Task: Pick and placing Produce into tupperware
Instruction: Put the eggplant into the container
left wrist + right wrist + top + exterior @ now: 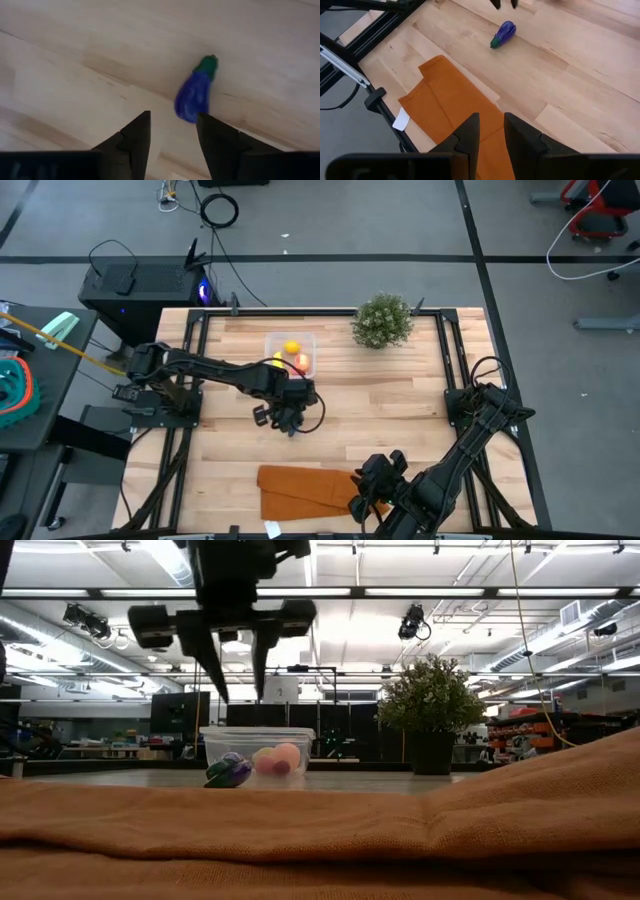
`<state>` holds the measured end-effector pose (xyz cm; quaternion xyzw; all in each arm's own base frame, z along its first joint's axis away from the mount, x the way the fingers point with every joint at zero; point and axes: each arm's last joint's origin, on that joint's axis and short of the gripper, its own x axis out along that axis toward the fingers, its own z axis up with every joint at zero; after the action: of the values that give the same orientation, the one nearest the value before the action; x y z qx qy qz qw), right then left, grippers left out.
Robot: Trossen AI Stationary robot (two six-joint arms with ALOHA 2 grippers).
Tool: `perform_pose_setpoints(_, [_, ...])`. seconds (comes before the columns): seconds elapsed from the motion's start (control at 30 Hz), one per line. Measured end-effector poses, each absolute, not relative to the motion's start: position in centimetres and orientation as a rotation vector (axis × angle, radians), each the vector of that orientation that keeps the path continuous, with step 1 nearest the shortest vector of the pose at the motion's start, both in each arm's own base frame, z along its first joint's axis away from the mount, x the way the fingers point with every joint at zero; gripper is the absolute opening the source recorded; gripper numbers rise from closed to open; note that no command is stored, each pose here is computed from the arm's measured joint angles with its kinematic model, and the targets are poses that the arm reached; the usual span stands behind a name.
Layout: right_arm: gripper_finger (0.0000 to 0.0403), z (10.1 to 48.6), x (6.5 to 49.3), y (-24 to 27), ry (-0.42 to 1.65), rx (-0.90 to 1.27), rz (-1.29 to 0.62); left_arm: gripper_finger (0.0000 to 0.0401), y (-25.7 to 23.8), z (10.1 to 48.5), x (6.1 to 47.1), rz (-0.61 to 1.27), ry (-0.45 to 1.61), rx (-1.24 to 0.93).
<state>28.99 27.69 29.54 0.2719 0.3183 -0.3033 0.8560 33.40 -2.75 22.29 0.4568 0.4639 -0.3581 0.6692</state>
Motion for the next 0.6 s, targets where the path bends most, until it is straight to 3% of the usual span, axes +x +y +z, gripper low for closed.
perform_pose_setpoints(0.6, [0.0095, 29.6, 29.4, 27.5, 0.664, 0.577, -0.635, 0.0259, -2.9, 19.1, 33.8, -0.991, 1.12, 1.084])
